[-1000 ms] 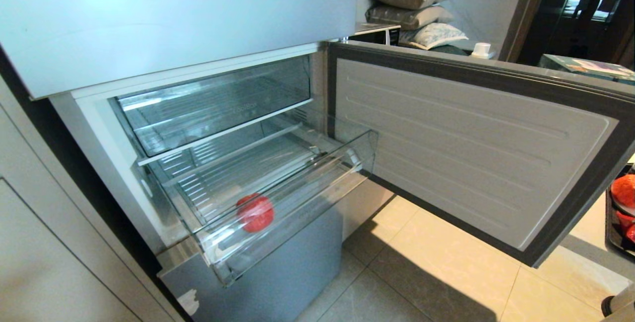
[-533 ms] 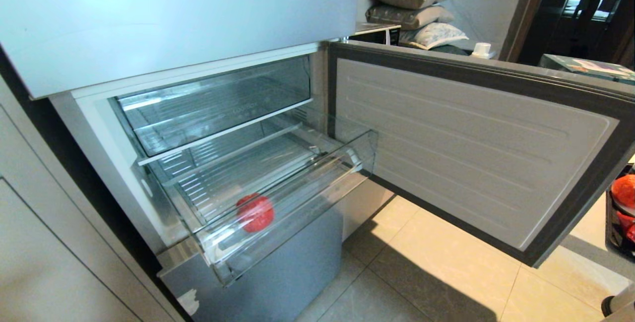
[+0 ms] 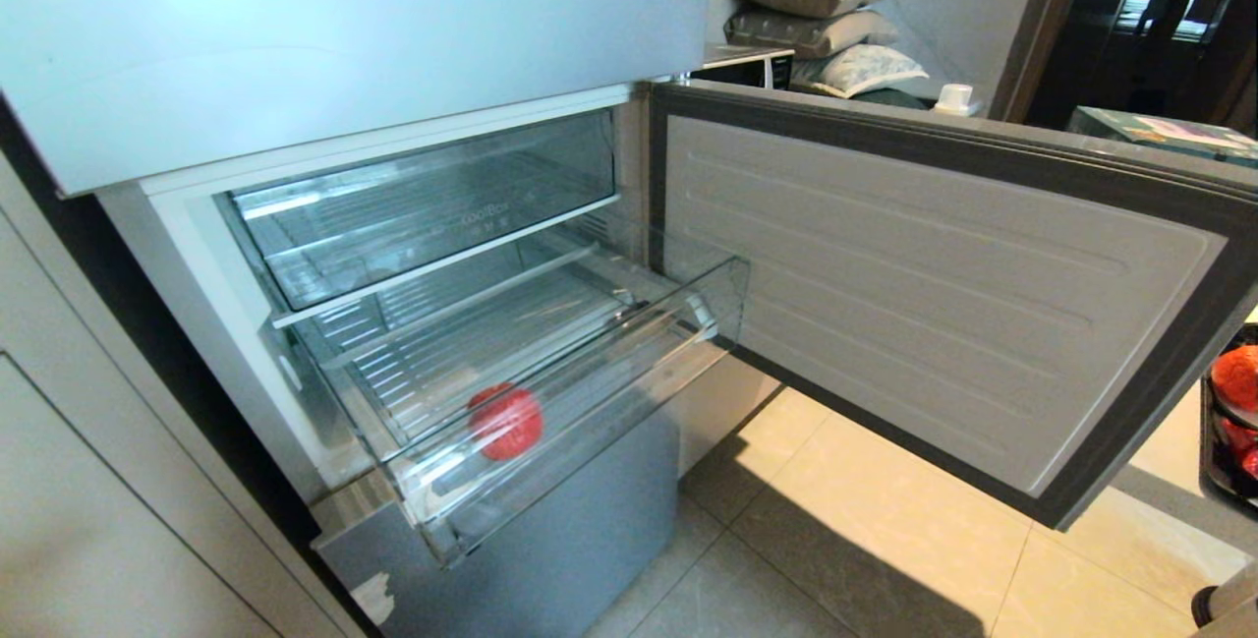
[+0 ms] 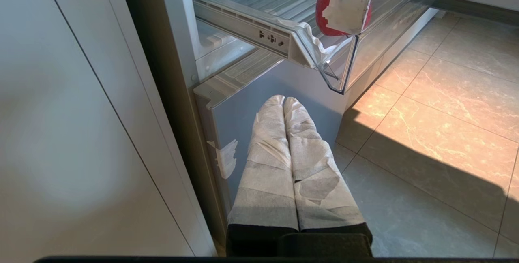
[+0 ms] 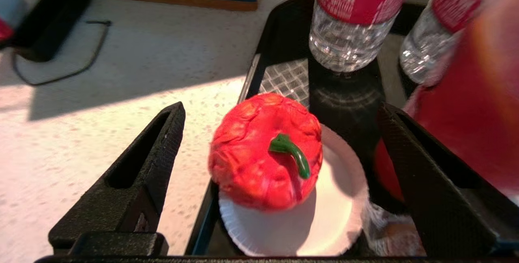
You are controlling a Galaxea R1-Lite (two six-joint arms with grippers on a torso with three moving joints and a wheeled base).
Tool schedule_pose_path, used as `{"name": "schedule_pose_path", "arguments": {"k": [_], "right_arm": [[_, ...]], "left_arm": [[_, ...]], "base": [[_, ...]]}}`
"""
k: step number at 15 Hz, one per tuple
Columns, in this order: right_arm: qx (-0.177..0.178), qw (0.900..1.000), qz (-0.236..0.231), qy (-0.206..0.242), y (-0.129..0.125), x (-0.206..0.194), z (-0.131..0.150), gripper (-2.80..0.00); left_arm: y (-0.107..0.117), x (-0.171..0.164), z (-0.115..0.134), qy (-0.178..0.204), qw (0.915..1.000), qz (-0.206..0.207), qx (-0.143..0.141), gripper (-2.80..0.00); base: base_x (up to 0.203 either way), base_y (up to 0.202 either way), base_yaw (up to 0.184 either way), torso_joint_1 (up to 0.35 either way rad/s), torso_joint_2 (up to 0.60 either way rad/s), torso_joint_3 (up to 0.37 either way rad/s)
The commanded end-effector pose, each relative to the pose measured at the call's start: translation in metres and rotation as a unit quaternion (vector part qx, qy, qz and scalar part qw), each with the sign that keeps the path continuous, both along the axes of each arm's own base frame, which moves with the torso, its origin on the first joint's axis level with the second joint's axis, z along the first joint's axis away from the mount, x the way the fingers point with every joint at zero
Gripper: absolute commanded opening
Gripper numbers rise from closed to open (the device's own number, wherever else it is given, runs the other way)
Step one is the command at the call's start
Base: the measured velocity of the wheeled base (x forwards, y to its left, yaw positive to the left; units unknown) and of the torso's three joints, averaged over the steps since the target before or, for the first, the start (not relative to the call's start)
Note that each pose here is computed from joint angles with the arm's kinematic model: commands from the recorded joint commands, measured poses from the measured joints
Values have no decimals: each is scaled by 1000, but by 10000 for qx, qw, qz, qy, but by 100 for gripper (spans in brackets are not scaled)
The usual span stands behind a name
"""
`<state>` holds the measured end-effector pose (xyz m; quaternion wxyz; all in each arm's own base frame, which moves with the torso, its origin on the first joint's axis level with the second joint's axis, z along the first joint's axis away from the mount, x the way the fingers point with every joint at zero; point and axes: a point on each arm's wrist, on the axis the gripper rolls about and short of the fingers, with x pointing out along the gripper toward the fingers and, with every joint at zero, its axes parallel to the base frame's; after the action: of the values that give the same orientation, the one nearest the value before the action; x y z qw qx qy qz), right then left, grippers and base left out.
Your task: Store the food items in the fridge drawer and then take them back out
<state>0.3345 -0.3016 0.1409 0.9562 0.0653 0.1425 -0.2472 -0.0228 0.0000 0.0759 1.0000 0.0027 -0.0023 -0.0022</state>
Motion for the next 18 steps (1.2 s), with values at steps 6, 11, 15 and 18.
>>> {"name": "schedule_pose_path", "arguments": {"k": [6, 11, 15, 18], "right_arm": [[159, 9997, 123, 147, -3, 19, -32, 0], [241, 9994, 202, 133, -5, 23, -40, 0], [316, 9992, 217, 136, -6, 24, -43, -280], [277, 9994, 207, 73, -5, 22, -35, -280]], "left_arm": [[0, 0, 0, 0, 10000, -1, -4, -280], [0, 0, 0, 1, 10000, -1, -2, -280], [0, 0, 0, 5, 10000, -1, -4, -280], [0, 0, 0, 4, 10000, 0, -1, -280]], "base": [[0, 0, 0, 0, 0, 0], [0, 0, 0, 0, 0, 0], [0, 0, 0, 0, 0, 0], [0, 0, 0, 0, 0, 0]]}}
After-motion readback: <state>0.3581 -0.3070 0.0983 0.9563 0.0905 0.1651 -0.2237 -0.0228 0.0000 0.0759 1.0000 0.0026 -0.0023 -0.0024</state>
